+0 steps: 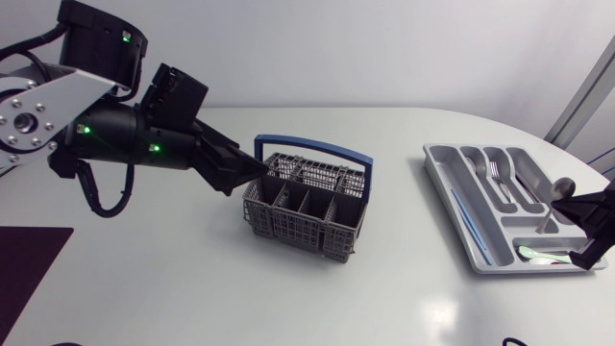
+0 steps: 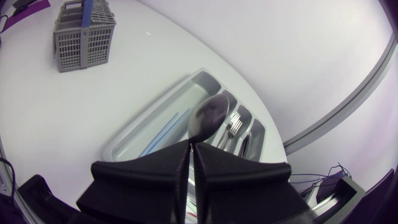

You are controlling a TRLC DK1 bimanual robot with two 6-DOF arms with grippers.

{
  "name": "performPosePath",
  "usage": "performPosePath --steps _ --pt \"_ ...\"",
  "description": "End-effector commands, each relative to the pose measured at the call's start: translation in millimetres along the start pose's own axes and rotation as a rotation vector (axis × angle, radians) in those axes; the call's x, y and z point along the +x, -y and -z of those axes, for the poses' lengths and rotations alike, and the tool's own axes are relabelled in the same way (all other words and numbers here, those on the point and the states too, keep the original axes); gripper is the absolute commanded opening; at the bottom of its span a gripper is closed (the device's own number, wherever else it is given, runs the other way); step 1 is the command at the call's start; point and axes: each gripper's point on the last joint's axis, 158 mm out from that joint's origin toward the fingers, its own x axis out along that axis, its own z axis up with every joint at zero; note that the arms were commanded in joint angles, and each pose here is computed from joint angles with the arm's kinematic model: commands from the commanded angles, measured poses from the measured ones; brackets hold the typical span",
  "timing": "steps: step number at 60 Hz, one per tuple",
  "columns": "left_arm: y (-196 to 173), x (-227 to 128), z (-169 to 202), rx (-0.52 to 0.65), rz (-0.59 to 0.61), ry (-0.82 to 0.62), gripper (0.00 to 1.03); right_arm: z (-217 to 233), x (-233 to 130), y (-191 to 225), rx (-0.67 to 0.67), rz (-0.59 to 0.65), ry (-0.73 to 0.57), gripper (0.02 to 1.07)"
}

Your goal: Sort the cutlery from the basket into the organizer compartments.

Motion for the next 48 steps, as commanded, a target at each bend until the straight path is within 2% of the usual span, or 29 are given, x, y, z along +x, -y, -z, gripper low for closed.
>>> performPosePath --steps 1,13,28,48 --pt "0.6 4.4 -3.5 0.018 -0.004 -0.010 0.98 22.3 6.8 2.1 -0.046 0.000 -0.033 0.08" --pt "-1.6 4.5 -3.7 0.019 -0.022 -0.022 0.98 56.6 13.3 22.5 -0.098 0.051 -0.092 0.08" --pt "1.5 4.9 -3.7 0.026 -0.024 -0.034 0.98 92.5 15.6 29.7 -0.143 0.045 -0.178 0.08" --pt "7.0 7.6 -1.9 0.032 -0.020 -0.043 0.98 139.8 24.2 47.6 -0.220 0.104 -0.316 0.08"
